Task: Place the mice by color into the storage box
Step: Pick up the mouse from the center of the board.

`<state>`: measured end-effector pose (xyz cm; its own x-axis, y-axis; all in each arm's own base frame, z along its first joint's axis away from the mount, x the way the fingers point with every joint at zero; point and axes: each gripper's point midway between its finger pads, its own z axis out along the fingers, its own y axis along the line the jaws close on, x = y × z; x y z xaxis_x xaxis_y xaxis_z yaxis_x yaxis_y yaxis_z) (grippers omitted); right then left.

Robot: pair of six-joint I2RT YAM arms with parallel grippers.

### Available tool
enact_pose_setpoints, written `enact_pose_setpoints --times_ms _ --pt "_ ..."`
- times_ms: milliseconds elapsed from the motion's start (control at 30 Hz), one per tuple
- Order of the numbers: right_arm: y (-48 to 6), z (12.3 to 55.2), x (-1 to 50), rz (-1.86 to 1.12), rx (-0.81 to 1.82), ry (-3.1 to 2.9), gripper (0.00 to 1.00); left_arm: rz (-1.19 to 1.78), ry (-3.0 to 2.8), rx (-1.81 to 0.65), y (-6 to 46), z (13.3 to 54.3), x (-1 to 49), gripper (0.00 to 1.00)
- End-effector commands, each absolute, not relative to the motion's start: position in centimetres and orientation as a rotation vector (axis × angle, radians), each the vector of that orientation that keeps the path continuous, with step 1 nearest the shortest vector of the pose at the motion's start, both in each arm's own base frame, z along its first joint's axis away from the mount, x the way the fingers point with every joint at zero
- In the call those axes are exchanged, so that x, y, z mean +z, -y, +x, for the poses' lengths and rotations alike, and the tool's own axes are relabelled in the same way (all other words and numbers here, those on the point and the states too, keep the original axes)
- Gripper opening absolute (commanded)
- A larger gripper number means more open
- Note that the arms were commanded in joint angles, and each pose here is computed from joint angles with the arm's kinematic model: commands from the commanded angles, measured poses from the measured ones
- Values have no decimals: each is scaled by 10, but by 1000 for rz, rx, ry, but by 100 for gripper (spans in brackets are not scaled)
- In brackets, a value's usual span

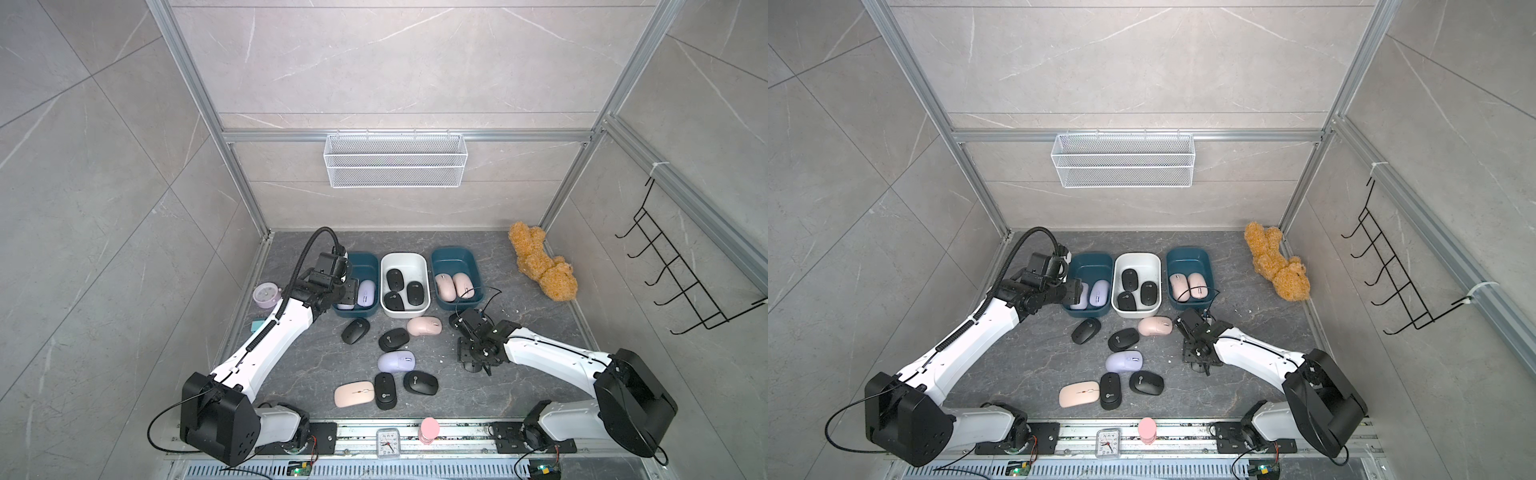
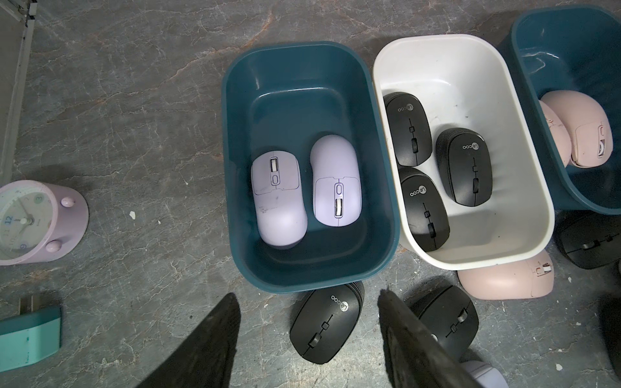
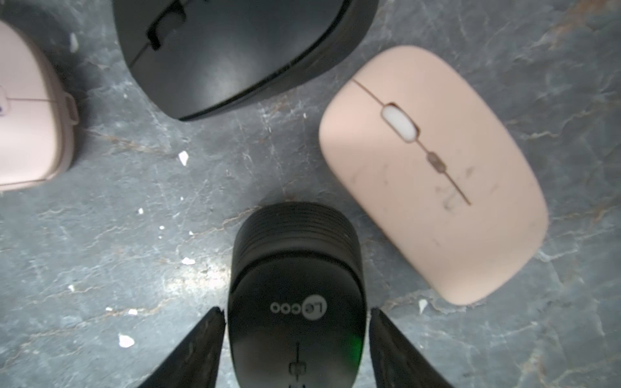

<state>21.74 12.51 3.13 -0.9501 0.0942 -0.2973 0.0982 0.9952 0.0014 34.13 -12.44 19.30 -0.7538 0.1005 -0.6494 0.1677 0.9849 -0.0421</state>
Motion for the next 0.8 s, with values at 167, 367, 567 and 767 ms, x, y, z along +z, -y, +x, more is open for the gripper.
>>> enact_pose_setpoints --times_ms 167,367,567,767 --pt "-130 223 29 157 -8 -2831 71 158 -2406 -121 120 343 203 68" --pt "-132 224 23 160 -7 -2833 71 157 -2402 -122 120 342 205 68" --pt "-137 228 17 151 12 -2835 66 157 -2403 -122 120 342 204 68" --pt "-140 229 12 144 18 -2844 60 160 -2402 -122 120 342 205 68"
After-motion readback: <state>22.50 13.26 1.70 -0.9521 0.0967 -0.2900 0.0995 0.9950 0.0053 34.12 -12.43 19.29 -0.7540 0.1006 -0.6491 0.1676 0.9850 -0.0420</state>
